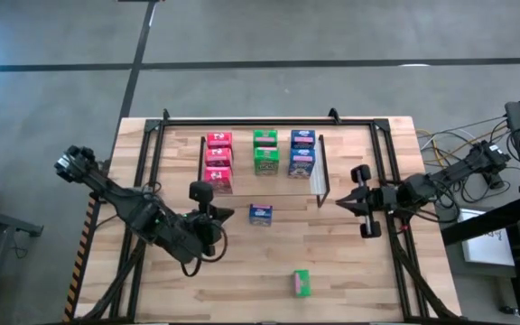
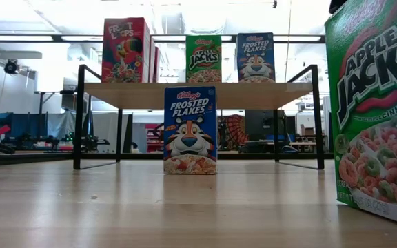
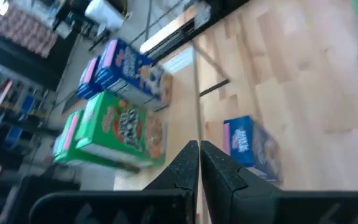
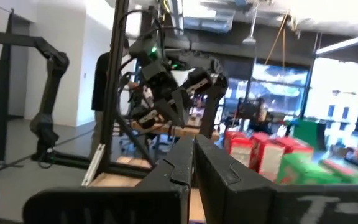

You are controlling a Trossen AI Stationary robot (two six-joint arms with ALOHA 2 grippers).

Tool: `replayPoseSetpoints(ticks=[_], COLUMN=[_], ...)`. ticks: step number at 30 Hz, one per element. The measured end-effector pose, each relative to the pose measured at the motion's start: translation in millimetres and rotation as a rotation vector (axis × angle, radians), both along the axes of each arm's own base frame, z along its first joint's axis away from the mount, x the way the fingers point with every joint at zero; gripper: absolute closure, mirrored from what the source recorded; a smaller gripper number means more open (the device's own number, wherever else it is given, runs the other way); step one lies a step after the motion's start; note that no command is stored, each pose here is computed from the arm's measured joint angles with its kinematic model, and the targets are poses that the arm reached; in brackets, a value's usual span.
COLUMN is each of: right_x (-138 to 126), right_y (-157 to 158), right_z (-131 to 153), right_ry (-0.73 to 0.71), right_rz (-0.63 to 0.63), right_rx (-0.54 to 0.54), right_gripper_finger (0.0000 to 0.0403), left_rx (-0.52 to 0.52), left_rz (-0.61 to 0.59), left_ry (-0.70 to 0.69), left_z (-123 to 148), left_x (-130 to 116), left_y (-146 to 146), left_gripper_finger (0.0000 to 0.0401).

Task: Stack cereal on shelf
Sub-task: Put the bottom green cereal box on the shelf, aligned with the other green cereal boxes

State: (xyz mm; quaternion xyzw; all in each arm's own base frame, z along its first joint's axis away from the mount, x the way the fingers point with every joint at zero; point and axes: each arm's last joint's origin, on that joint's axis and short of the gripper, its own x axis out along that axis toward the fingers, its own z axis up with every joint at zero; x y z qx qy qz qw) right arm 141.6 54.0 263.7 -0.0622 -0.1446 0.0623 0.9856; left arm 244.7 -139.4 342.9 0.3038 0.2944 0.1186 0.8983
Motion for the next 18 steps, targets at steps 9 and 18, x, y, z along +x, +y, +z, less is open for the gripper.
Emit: replayPoseSetpoints(ticks=[9, 18], right_x=[26, 74], right_y=[11, 33], right_z=[-13, -6], right_ry=[0.096, 0.288], right_rz=[0.054, 0.087], right_rx=[0.181, 0.402], right_gripper_finger=[0.0394, 0.0394], left_rx=[-0.099, -0.13], left_rz=[-0.108, -0.122], left_ry=[-0.229, -0.336], left_z=[-14, -45], left_x=[-31, -47], left_y=[18, 30], left_gripper_finger=[0.0401, 0.0401])
